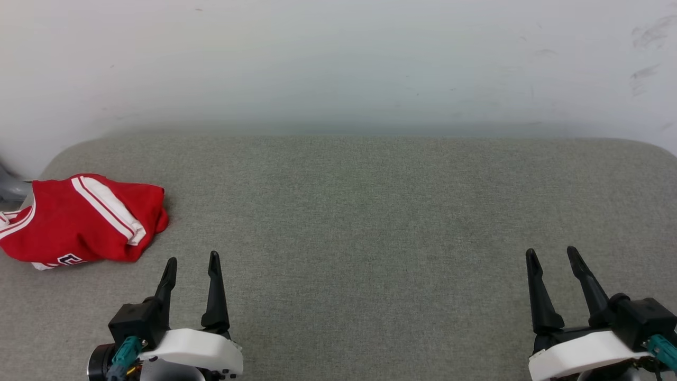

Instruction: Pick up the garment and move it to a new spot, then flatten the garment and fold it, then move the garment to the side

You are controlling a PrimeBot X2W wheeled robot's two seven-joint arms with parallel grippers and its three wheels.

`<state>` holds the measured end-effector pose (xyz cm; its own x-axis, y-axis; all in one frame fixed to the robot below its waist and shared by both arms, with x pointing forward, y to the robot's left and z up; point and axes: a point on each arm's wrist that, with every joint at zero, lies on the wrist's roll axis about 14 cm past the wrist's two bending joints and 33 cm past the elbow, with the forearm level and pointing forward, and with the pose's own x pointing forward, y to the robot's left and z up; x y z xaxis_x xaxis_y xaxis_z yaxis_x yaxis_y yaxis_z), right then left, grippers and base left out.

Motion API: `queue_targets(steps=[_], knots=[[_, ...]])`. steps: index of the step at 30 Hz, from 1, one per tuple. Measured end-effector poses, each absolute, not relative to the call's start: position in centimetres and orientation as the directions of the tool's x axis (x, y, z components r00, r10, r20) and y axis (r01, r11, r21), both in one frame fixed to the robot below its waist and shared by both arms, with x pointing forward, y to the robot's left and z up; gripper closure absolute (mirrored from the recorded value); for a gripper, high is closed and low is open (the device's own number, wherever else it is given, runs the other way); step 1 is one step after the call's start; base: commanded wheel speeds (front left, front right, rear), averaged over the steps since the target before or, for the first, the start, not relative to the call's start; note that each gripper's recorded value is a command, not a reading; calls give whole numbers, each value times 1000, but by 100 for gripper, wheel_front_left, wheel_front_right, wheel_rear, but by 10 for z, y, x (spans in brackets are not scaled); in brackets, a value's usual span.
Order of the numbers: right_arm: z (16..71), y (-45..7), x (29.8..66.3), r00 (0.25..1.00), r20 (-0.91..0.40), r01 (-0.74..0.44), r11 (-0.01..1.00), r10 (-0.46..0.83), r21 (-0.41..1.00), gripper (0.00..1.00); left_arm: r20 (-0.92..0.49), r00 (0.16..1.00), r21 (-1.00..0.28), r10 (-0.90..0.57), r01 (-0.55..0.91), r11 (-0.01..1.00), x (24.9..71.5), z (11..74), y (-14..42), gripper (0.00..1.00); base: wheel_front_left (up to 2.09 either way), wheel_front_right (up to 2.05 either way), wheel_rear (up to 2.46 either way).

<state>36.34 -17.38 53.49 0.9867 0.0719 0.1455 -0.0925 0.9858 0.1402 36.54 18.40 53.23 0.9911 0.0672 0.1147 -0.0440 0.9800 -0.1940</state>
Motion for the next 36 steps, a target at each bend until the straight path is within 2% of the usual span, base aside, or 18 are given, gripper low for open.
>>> queue_targets(steps=[14, 36], knots=[[538, -173, 360, 983, 165, -95, 994, 85, 55, 0, 134, 991, -111, 31, -16, 994, 361, 530, 178, 0, 0, 0, 0], [537, -175, 357, 980, 181, -89, 994, 77, 60, 0, 158, 987, -17, 10, -7, 1000, 358, 531, 178, 0, 0, 0, 0]])
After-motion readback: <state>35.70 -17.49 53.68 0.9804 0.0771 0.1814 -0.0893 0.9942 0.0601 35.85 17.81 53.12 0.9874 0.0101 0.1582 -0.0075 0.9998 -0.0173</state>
